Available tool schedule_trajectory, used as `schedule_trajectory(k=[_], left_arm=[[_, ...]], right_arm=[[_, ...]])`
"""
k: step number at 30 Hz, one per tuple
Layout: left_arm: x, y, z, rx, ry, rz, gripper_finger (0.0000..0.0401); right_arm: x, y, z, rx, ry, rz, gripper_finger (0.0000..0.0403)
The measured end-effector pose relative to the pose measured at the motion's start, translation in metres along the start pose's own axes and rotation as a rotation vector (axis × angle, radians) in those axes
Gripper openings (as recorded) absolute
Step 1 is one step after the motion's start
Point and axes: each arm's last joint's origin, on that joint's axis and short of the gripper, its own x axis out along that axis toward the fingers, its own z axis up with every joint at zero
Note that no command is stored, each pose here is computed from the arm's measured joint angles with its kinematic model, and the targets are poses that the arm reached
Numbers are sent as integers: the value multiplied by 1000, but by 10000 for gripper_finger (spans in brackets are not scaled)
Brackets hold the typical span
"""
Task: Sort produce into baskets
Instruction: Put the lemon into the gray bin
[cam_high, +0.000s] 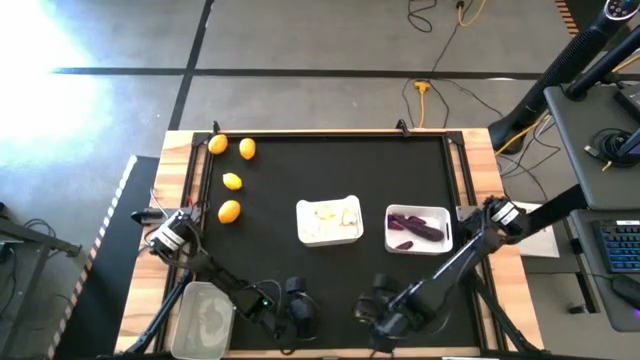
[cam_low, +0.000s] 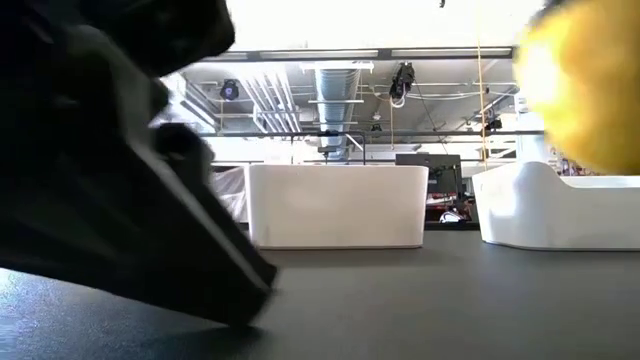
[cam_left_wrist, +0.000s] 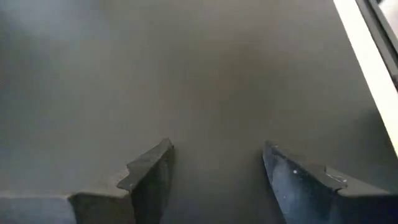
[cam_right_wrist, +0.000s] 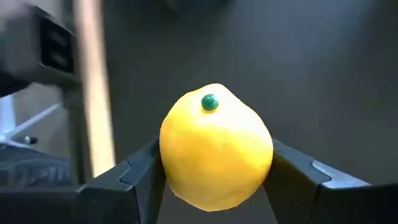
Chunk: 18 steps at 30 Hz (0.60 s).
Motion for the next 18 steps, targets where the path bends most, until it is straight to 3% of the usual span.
schedule_trajectory(k=[2, 5, 8, 11, 18], left_arm=[[-7, -4, -6, -44, 15, 27, 236], [-16, -9, -13, -87, 24, 52, 236], [-21, -9, -15, -108, 49, 59, 236], [-27, -5, -15, -104, 98, 63, 236], [-39, 17, -21, -121, 132, 58, 236]], right_arm=[[10, -4, 11, -65, -41, 17, 217], [32, -21, 21, -100, -41, -61, 217], [57, -37, 30, -86, -18, -113, 217], [70, -45, 45, -62, -38, -91, 221], [85, -49, 66, -178, -50, -83, 283]])
